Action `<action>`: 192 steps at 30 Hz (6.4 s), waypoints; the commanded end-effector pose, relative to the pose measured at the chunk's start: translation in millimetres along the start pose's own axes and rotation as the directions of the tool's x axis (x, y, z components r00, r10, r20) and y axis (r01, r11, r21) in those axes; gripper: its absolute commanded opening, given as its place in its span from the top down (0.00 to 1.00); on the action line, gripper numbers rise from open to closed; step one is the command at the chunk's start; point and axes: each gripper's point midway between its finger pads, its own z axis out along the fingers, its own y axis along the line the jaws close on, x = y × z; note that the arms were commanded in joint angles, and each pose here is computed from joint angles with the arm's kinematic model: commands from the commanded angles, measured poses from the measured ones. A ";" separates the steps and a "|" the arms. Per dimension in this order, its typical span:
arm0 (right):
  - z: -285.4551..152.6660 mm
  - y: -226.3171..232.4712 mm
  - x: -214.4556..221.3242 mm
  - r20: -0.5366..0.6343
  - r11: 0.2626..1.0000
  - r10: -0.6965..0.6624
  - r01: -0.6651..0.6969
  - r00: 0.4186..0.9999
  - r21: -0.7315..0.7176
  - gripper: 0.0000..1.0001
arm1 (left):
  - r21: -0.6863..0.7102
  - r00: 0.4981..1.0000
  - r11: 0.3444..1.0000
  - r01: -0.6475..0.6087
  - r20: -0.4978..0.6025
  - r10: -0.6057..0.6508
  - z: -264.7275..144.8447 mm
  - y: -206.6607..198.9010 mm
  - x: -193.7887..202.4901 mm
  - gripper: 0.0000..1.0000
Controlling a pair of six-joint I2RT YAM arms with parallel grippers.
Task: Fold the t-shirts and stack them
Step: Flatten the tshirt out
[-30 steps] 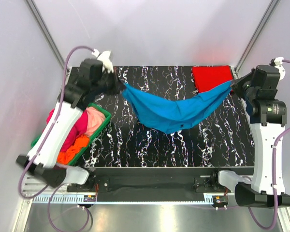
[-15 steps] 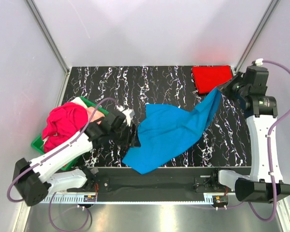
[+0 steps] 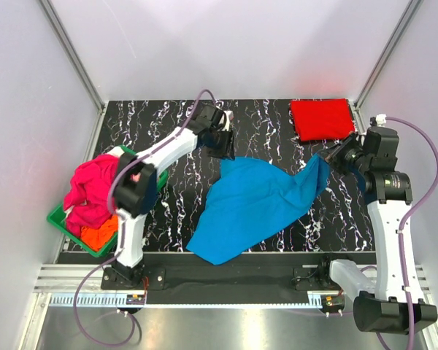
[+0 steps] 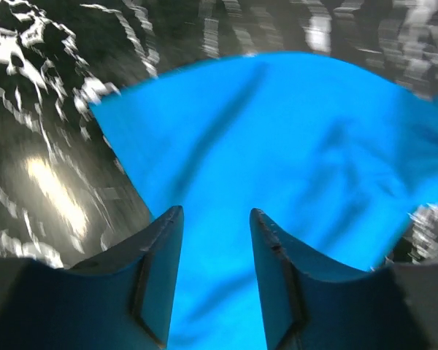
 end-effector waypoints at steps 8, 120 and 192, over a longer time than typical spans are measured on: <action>10.0 17.1 0.2 -0.015 0.995 0.012 -0.013 1.000 -0.100 1.00 | -0.010 0.999 1.000 -0.009 -0.044 0.008 51.4 61.4 -24.1 0.55; 24.1 134.5 -216.5 0.498 0.970 -0.101 0.196 0.862 -0.142 1.00 | 0.113 0.608 0.994 0.000 0.789 -0.090 -335.3 47.5 -176.0 1.00; 249.0 -7.7 -123.9 0.232 0.992 -0.117 0.126 0.966 -0.024 1.00 | 0.050 0.817 0.948 0.315 0.494 -0.298 -75.9 287.1 -159.6 1.00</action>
